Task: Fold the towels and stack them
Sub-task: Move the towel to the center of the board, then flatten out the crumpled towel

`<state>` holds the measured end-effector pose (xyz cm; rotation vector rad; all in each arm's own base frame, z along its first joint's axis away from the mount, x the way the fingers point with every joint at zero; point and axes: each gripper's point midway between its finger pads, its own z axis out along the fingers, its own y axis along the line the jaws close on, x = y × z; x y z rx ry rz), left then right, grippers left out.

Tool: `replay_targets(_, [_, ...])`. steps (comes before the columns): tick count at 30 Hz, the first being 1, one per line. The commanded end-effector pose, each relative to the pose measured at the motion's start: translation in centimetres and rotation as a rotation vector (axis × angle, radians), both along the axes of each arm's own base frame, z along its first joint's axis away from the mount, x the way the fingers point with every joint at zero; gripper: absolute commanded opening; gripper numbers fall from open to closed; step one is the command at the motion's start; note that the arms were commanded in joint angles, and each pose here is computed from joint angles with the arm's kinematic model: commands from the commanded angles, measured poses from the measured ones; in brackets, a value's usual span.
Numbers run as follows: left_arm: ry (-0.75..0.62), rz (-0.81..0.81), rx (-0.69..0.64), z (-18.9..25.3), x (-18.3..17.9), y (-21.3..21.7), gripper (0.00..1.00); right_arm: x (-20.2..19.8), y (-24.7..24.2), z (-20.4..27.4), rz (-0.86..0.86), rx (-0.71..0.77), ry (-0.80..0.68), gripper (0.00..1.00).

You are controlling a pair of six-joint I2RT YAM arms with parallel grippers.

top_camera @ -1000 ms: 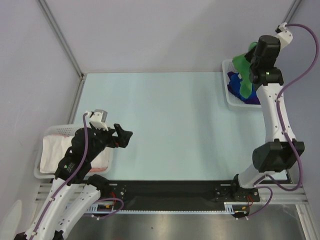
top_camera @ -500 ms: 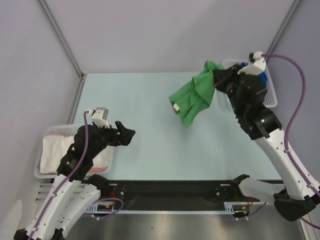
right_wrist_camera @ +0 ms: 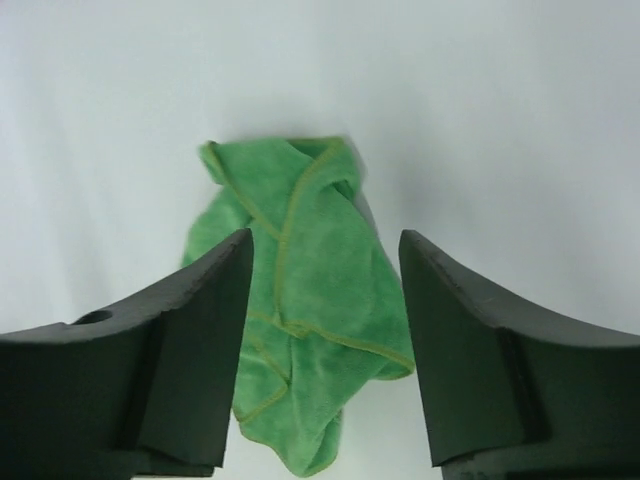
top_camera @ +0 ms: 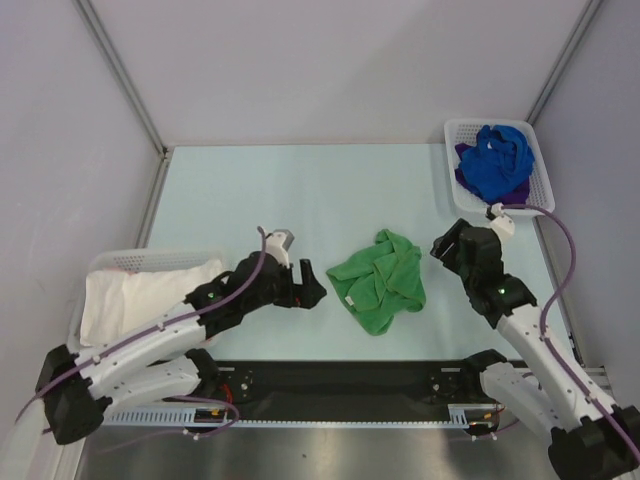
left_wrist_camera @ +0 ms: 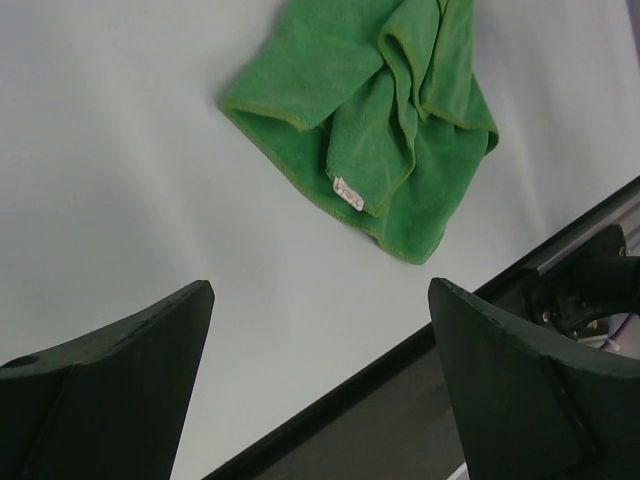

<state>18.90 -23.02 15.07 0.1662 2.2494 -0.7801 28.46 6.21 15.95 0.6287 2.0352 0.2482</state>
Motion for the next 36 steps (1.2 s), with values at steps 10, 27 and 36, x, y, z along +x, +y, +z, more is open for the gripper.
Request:
replay_targets(10, [0.071, 0.062, 0.009, -2.3, 1.1, -8.0, 0.75, 0.4, 8.4, -2.2, 0.362, -0.122, 0.081, 0.43])
replay_targets(27, [0.162, 0.048, 0.092, -5.6, 3.1, -11.7, 0.49, 0.7, 12.4, -7.3, 0.475, -0.256, 0.215, 0.49])
replay_targets(36, [0.184, 0.031, 0.095, -5.4, 3.5, -11.7, 0.58, 0.3, 11.3, -9.5, 0.430, -0.284, 0.273, 0.40])
